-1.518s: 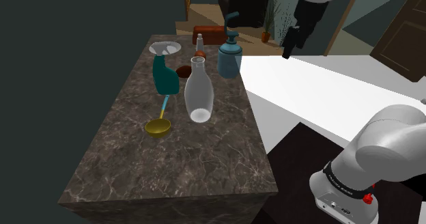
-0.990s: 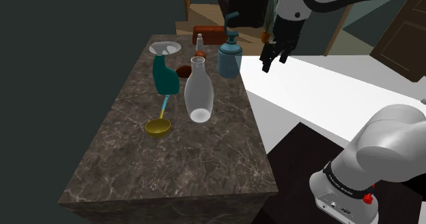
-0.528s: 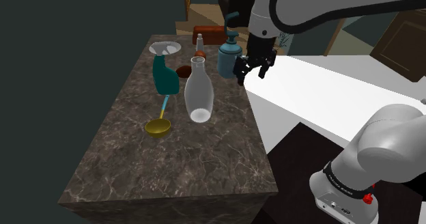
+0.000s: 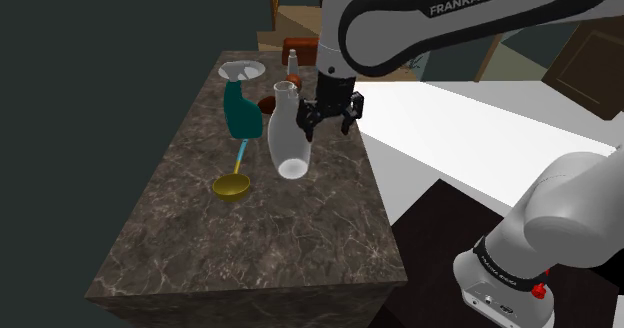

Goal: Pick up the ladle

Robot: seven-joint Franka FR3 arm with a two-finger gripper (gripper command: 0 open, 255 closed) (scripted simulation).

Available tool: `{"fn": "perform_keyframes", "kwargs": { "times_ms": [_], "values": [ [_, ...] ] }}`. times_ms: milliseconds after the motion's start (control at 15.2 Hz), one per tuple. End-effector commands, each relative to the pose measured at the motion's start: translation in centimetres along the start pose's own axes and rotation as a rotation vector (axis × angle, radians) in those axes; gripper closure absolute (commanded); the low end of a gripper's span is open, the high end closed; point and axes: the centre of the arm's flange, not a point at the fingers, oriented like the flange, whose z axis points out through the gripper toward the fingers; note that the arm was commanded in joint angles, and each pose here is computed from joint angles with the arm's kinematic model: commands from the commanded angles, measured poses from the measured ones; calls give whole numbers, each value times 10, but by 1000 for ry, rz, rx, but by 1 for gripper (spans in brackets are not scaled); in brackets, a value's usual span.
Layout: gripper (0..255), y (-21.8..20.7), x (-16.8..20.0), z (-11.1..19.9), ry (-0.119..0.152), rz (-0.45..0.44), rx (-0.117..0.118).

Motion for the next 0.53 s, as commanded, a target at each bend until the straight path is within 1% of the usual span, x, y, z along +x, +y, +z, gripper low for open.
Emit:
{"fn": "perform_keyframes", "kwargs": {
  "times_ms": [0,462],
  "values": [
    [0,-24,5,15,-7,40,13],
    [0,-97,32,53,-26,168,56]
  ]
}}
